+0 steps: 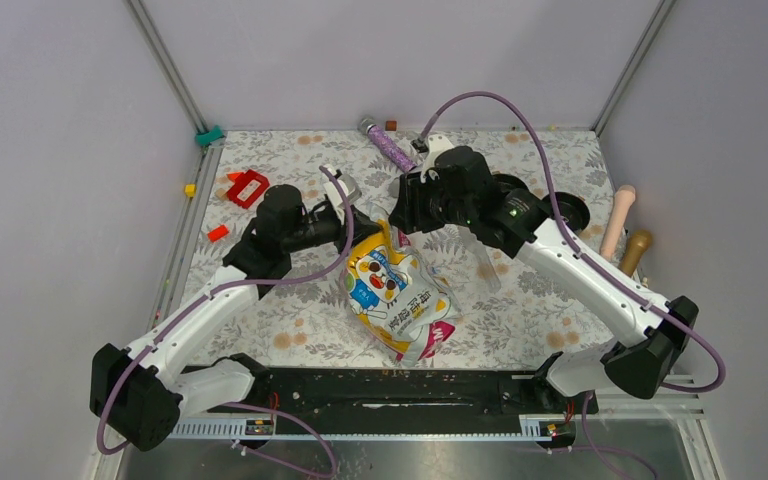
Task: Serve the pet food
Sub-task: Open the pet food bag at the center of the board.
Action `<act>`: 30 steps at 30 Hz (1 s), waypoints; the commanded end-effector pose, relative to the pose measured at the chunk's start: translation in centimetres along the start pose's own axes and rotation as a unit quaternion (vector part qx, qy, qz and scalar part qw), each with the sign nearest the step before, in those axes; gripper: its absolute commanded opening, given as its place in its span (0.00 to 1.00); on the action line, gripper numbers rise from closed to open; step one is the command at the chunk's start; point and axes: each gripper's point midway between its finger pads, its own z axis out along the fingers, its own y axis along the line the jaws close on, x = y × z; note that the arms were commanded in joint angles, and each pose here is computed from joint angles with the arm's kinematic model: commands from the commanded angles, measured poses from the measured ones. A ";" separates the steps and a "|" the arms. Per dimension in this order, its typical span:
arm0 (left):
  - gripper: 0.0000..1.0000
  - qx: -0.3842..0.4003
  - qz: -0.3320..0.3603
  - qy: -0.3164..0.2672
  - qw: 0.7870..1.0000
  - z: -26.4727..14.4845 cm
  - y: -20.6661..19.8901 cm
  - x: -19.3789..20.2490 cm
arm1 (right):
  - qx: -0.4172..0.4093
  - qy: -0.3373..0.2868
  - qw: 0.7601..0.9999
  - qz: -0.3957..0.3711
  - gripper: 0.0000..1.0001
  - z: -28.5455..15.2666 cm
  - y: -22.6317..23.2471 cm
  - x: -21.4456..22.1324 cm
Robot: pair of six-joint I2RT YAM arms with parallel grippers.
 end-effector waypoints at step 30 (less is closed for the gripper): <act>0.00 0.012 0.130 -0.145 0.981 -2.3 -1.9 -9.2 | 0.159 0.035 0.986 -0.033 0.44 1.6 -3.7 1.6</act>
